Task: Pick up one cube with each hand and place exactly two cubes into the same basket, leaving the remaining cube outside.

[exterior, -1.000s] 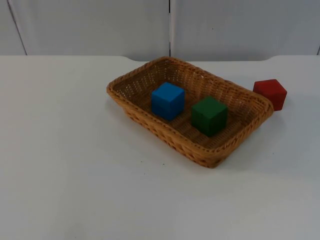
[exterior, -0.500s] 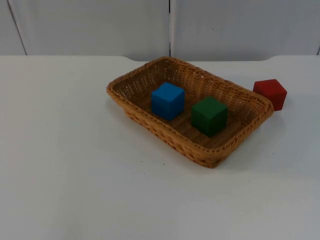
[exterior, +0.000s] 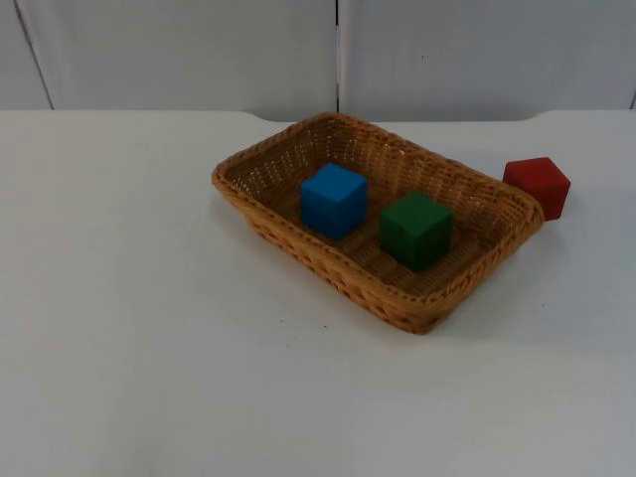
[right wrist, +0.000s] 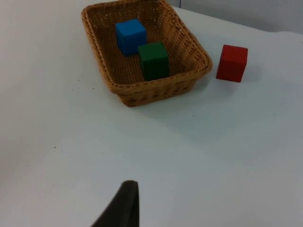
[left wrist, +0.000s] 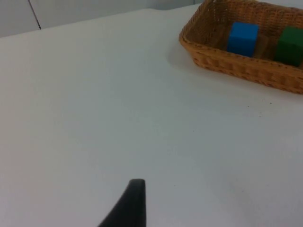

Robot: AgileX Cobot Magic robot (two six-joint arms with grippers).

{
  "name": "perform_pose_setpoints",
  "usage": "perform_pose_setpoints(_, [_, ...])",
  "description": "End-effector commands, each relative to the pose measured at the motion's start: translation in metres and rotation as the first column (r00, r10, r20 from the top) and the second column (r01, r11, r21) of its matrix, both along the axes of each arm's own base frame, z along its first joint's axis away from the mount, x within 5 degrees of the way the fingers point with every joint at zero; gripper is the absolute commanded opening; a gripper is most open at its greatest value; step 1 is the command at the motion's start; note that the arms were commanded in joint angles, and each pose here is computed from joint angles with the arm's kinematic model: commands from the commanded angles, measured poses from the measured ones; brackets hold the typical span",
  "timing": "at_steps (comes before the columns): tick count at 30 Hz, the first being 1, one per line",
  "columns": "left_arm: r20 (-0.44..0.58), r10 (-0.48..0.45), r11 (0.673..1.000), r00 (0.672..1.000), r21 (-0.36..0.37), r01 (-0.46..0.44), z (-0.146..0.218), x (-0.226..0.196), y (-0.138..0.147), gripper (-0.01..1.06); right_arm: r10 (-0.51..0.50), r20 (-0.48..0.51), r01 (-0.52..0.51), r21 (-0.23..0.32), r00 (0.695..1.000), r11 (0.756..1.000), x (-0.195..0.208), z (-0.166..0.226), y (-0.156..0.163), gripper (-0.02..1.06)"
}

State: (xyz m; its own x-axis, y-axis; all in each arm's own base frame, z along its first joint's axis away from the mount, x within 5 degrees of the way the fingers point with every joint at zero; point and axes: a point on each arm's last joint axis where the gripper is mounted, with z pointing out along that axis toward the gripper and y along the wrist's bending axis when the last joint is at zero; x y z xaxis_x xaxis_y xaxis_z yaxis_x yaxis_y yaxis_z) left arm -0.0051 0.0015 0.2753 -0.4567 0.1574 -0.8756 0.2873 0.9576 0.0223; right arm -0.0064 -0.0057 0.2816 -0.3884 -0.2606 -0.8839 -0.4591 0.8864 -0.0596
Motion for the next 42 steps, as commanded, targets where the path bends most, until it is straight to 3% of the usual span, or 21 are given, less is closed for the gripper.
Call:
perform_pose_setpoints(1, [0.006, 0.0, 1.0, 1.0, -0.013, 0.0, -0.0007, 0.0002, -0.0006, 1.05, 0.004, 0.009, -0.004, -0.004, 1.0, 1.0, 0.0008, -0.0014, 0.0002, 1.05])
perform_pose_setpoints(21, [0.006, 0.009, 1.0, 1.0, -0.013, -0.009, -0.0007, 0.0002, -0.0007, 1.05, 0.006, 0.008, -0.006, -0.001, 1.0, 1.0, 0.0006, -0.0014, 0.0005, 1.05])
perform_pose_setpoints(35, [0.008, 0.226, 0.974, 0.974, -0.007, -0.226, -0.0007, 0.0001, -0.0012, 1.05, 0.006, 0.008, -0.006, -0.001, 1.0, 1.0, 0.0006, -0.0014, 0.0005, 1.05])
perform_pose_setpoints(42, [0.008, 0.288, 0.958, 0.958, -0.007, -0.288, -0.0007, 0.0001, -0.0015, 1.05, 0.006, 0.008, -0.006, -0.001, 1.0, 1.0, 0.0006, -0.0014, 0.0005, 1.05])
